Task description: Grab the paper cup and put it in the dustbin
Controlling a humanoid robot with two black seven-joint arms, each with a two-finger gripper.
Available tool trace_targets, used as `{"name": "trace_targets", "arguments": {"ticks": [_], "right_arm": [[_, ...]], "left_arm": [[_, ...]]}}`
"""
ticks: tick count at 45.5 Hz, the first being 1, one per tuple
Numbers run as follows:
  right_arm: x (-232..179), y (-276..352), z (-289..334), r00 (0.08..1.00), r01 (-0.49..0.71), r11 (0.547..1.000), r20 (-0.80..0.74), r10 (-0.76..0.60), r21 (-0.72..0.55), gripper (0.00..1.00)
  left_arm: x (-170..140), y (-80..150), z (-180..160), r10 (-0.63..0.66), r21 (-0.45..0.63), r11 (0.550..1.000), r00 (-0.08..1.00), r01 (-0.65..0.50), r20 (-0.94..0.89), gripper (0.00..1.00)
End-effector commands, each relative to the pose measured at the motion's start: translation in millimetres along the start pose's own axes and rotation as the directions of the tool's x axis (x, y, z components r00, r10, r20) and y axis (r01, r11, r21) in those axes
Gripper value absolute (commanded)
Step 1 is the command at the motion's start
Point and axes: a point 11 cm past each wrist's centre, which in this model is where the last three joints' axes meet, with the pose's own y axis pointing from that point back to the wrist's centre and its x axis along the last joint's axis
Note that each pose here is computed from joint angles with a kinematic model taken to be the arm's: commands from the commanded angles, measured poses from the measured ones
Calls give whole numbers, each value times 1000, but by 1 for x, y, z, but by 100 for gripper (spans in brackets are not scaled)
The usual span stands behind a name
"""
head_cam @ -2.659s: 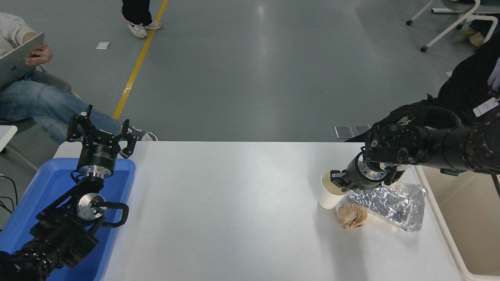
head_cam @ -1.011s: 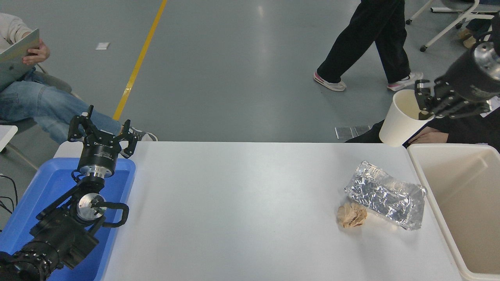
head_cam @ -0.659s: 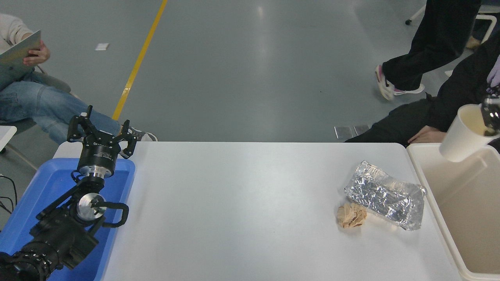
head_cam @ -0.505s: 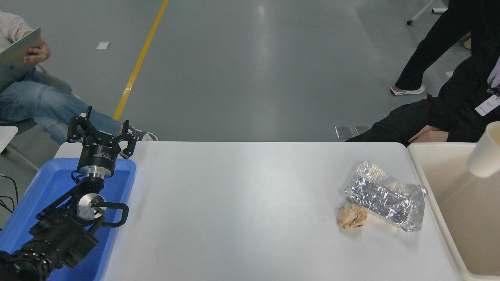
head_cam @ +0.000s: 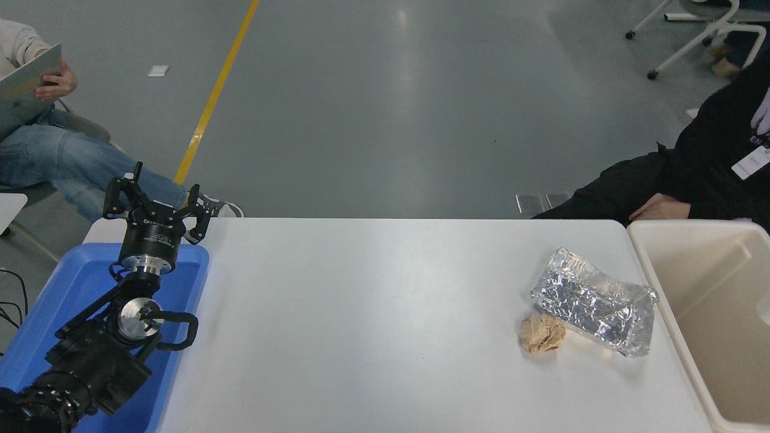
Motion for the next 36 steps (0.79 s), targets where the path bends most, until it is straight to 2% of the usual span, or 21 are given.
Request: {"name": "trace_targets", "arguments": {"ticks": [1,20,36], "right_arm": [[-17,-52,-3,991,-131,990,-29,130,-50,0],[-52,-105,-24,971,-239,970,-19,238,-40,0],[-48,-106,-20,946,-323,945,-7,323,-45,0]], "left_arm": [[0,0,0,1,0,1000,1000,-1,0,99],[0,0,0,-1,0,1000,1000,1,-1,99],[-1,-1,0,-2,-1,1000,1000,2,-1,99]]}}
